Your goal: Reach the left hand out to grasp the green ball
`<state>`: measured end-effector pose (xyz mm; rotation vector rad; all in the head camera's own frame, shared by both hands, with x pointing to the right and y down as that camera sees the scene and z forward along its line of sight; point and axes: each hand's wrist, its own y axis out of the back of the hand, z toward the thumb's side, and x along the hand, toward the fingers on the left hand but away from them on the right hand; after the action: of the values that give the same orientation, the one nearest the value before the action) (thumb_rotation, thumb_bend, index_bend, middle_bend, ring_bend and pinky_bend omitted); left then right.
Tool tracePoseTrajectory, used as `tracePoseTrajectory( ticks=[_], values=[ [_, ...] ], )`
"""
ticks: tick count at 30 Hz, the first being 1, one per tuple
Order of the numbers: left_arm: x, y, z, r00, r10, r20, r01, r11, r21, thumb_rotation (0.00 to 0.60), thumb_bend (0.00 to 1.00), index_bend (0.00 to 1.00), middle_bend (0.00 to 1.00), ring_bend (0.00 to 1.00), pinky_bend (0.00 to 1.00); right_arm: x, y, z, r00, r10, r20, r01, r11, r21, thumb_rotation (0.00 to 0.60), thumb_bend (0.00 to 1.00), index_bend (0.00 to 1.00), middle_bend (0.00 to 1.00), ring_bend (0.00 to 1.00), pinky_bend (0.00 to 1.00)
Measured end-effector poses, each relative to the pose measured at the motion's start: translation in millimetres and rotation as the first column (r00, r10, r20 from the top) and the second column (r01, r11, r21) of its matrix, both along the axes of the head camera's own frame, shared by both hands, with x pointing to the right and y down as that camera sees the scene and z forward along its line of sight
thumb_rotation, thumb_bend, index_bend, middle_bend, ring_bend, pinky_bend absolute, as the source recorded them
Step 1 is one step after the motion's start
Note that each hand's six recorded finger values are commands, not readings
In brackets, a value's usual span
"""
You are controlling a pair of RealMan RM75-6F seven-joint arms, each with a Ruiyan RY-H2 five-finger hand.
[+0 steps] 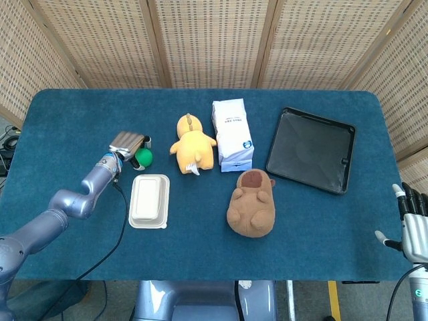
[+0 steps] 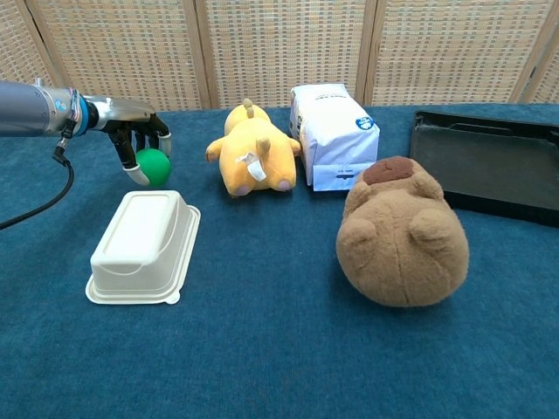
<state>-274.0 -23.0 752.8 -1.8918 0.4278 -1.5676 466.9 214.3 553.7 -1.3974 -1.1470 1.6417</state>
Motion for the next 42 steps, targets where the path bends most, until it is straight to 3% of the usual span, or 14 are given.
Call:
tracePoseTrajectory(
  ticks=[6,11,15,19,25,32,37,42],
  values=[
    [1,3,3,1.000,-0.007,0.010,0.007,1.000,-0.026,0.600,0.19,0.32,0.43,0.37,0.38,1,-1,1,1.000,0.003,0.002,-0.003,1.000,-0.002,0.600,0.00,0.00,0.00,0.00,0.00],
    [2,4,4,1.000,-0.002,0.019,0.003,1.000,-0.028,0.600,0.18,0.24,0.33,0.29,0.35,1,-1,0,1.000,0.003,0.004,-0.003,1.000,-0.003,0.600,0.00,0.00,0.00,0.00,0.00],
    [3,6,5,1.000,-0.005,0.017,0.005,0.999,-0.036,0.600,0.18,0.22,0.30,0.27,0.35,1,0,1,1.000,0.003,0.006,-0.003,1.000,-0.005,0.600,0.00,0.00,0.00,0.00,0.00],
    [6,9,4,1.000,-0.002,0.009,0.002,0.999,-0.044,0.600,0.16,0.16,0.21,0.19,0.33,1,-1,0,1.000,0.003,0.009,-0.003,1.000,-0.004,0.600,0.00,0.00,0.00,0.00,0.00],
    [7,7,-3,1.000,0.001,-0.001,-0.001,1.000,-0.030,0.600,0.15,0.10,0.16,0.16,0.32,0,0,-1,1.000,0.003,0.015,-0.003,1.000,-0.002,0.600,0.00,0.00,0.00,0.00,0.00],
    [-11,-6,-33,0.999,-0.030,-0.025,0.031,0.999,0.031,0.600,0.14,0.05,0.09,0.09,0.24,-2,1,-5,1.000,-0.006,0.031,0.006,1.000,0.006,0.600,0.00,0.00,0.00,0.00,0.00],
    [-28,-13,-59,0.997,-0.065,-0.044,0.068,0.995,0.076,0.600,0.12,0.00,0.00,0.00,0.09,-4,1,-8,0.999,-0.009,0.038,0.009,1.000,0.011,0.600,0.00,0.00,0.00,0.00,0.00],
    [-48,-14,-89,0.993,-0.098,-0.065,0.105,0.986,0.132,0.600,0.07,0.00,0.00,0.00,0.00,-6,2,-12,0.999,-0.016,0.049,0.015,1.000,0.018,0.600,0.00,0.00,0.00,0.00,0.00]
  ],
)
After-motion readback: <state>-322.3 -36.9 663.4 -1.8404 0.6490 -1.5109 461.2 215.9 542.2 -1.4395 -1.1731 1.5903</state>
